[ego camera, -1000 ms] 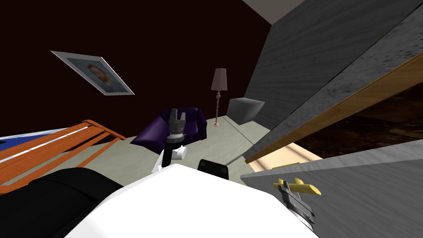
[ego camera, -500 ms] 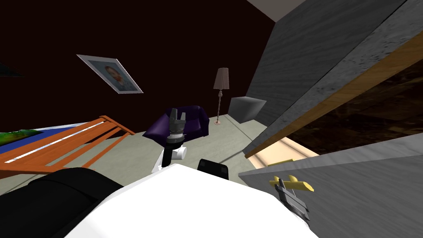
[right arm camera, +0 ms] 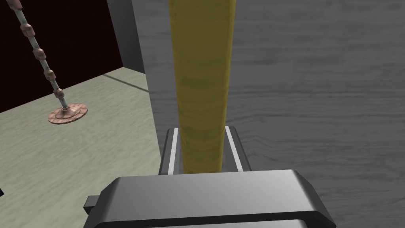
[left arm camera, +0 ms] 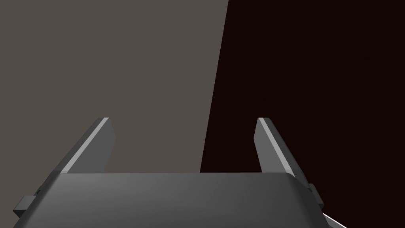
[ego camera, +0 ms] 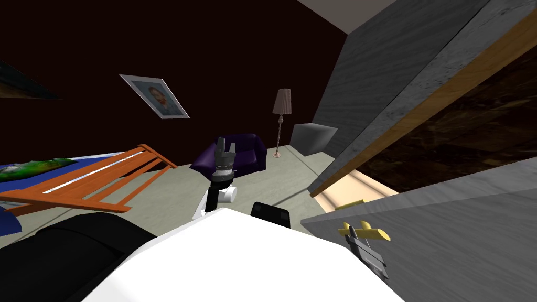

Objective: Pull the door open

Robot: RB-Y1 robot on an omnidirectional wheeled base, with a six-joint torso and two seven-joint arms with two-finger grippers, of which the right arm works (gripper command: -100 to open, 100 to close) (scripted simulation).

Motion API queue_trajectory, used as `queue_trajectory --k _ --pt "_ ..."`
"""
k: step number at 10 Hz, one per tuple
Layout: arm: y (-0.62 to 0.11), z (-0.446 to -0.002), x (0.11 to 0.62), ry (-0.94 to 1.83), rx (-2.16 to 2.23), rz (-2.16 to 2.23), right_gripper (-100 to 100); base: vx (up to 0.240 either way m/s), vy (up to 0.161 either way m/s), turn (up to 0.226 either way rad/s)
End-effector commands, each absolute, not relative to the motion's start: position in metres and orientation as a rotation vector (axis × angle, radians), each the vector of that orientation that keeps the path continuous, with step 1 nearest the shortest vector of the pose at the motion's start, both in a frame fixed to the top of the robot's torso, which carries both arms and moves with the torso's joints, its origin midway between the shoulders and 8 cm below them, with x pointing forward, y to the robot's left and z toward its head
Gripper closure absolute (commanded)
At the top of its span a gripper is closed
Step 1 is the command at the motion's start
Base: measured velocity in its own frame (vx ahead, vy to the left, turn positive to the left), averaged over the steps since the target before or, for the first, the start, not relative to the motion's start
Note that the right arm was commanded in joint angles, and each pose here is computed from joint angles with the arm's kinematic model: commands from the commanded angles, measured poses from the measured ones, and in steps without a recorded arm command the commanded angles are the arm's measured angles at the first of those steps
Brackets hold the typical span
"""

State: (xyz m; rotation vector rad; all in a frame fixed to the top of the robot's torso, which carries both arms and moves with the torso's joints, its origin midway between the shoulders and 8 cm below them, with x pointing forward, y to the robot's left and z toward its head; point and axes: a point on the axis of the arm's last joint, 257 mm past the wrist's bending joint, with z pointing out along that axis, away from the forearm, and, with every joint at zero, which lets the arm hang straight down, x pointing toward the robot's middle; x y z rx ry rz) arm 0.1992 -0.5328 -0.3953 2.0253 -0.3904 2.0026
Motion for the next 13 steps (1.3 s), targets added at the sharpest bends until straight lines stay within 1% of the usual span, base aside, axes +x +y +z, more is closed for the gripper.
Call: queue_trajectory --k 1,8,10,13 --pt "-0.527 -0.394 0.199 -0.369 2.035 2.018 100 -0.190 0.001 0.039" --pt "-0.489 -0.392 0.198 -0.234 2.104 2.104 100 -0.198 -0.010 0.028" --pt "-0.483 -0.394 0.198 -0.220 2.120 2.104 100 -0.112 -0.012 0.021" --pt "-0.467 -0.393 0.197 -0.156 2.149 2.139 100 -0.205 -0.050 0.039"
